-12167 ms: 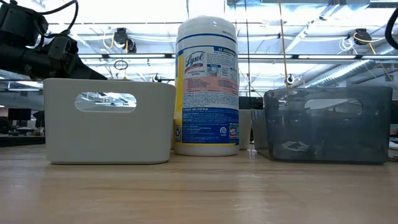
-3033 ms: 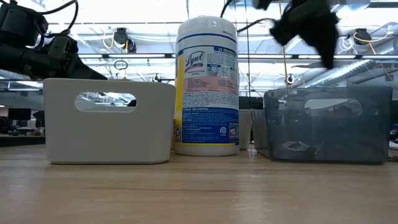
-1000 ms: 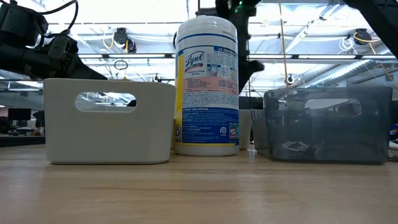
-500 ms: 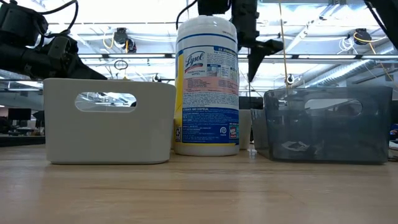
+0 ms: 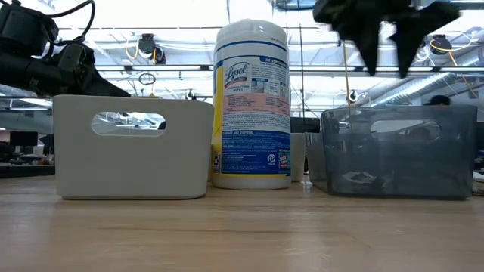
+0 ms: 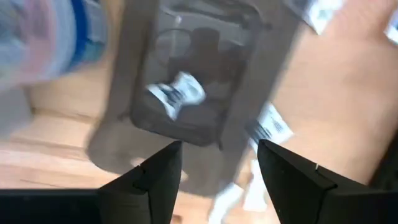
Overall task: Pick & Place First Aid Supplies
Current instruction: Put the bandage into the top gray bin
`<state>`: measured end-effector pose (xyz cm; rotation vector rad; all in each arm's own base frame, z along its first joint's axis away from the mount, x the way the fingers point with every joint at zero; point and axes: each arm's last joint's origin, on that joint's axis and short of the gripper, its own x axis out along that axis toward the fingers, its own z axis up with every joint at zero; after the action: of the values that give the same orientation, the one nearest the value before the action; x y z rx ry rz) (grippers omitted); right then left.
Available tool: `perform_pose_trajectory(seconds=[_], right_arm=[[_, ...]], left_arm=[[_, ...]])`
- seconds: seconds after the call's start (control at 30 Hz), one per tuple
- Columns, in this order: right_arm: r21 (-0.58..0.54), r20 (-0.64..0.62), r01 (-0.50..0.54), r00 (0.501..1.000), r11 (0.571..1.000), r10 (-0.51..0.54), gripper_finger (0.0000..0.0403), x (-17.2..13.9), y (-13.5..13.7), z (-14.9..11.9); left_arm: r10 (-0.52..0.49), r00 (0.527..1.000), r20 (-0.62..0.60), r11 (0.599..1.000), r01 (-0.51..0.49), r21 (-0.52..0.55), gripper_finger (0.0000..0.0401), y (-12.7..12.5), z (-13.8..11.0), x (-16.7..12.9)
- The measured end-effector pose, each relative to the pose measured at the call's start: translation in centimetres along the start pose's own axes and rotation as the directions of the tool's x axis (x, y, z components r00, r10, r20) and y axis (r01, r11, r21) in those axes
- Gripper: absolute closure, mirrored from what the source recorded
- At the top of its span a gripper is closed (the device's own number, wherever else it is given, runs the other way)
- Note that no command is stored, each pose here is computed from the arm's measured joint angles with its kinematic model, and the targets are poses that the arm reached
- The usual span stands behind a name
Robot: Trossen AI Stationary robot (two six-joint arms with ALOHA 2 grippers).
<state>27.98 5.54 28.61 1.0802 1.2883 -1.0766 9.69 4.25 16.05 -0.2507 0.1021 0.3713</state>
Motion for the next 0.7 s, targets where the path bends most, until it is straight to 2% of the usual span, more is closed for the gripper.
perform_pose_trajectory(seconds=[0.4,0.6,0.7], right_arm=[[0.084,0.001,0.009,1.0,0.996,-0.009,0.02,0.1,-4.3,-9.1],[0.097,0.001,0.012,1.0,0.995,-0.012,0.02,0.2,-5.8,-12.3],[0.083,-0.005,0.009,1.0,0.997,-0.008,0.02,1.4,-5.8,-13.4]], left_arm=[[0.0,1.0,-0.001,1.0,0.0,0.0,0.0272,0.0,0.0,0.0],[0.0,1.0,-0.002,1.0,0.0,0.0,0.0272,0.0,0.0,0.0],[0.0,1.0,-0.001,1.0,0.0,0.0,0.0272,0.0,0.0,0.0]])
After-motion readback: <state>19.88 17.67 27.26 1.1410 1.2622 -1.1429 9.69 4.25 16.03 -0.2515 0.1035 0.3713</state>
